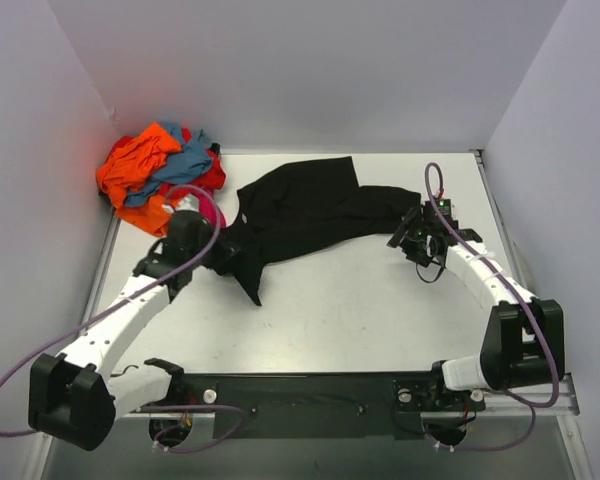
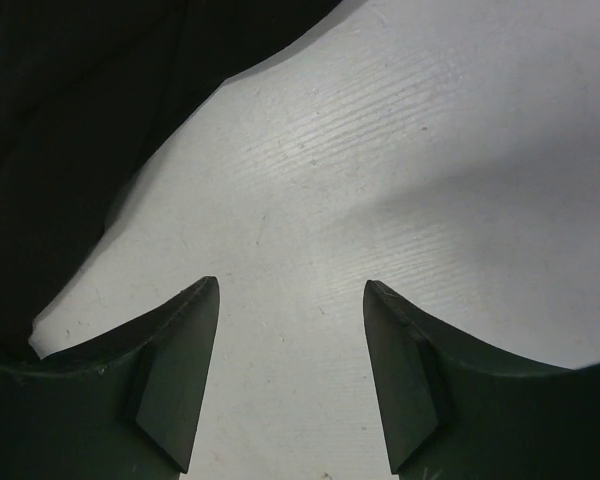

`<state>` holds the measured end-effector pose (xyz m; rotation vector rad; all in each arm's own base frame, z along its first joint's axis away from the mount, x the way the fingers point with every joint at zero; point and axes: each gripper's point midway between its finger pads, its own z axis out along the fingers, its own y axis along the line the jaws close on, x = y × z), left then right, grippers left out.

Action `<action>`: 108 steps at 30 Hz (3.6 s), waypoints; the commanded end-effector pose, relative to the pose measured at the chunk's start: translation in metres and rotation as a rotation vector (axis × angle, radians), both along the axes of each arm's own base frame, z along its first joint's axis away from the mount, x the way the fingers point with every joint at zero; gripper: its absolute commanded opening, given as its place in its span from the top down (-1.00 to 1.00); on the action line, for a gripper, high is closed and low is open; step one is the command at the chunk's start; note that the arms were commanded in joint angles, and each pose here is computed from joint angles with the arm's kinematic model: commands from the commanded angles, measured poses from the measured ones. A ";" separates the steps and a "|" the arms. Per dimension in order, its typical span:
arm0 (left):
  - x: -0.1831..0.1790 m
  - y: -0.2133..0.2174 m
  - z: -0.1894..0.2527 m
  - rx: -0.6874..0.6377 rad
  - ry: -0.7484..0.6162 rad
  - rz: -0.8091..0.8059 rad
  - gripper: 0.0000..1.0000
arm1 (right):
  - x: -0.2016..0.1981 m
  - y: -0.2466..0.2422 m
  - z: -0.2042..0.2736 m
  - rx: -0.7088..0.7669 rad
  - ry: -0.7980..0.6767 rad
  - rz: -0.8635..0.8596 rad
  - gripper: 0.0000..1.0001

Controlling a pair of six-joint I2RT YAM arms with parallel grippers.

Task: Fold and stack the t-shirts
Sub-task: Flatten out the tshirt

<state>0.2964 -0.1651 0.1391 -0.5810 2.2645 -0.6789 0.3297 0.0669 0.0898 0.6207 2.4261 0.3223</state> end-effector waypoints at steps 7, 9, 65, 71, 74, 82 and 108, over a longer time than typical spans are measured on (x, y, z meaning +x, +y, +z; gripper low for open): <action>0.052 0.078 0.140 -0.008 -0.246 0.054 1.00 | 0.028 0.020 -0.026 0.080 0.081 -0.020 -0.06; 0.062 0.080 0.162 -0.044 -0.299 0.066 1.00 | 0.035 0.027 -0.030 0.069 0.093 -0.004 -0.07; 0.150 0.091 0.220 -0.090 -0.492 0.216 1.00 | 0.052 0.066 0.042 -0.045 0.087 0.151 1.00; 0.142 0.087 0.158 -0.059 -0.387 0.227 1.00 | 0.074 0.049 0.094 0.048 0.014 0.125 1.00; 0.147 0.074 0.143 -0.050 -0.361 0.206 0.89 | 0.114 0.051 0.097 0.025 0.051 0.168 -0.10; 0.141 0.051 0.083 0.016 -0.226 0.137 -0.21 | 0.074 0.039 0.072 -0.064 0.086 0.153 -0.26; 0.129 0.056 -0.086 0.113 0.012 0.045 0.63 | -0.045 0.020 -0.019 -0.200 0.134 0.130 -0.24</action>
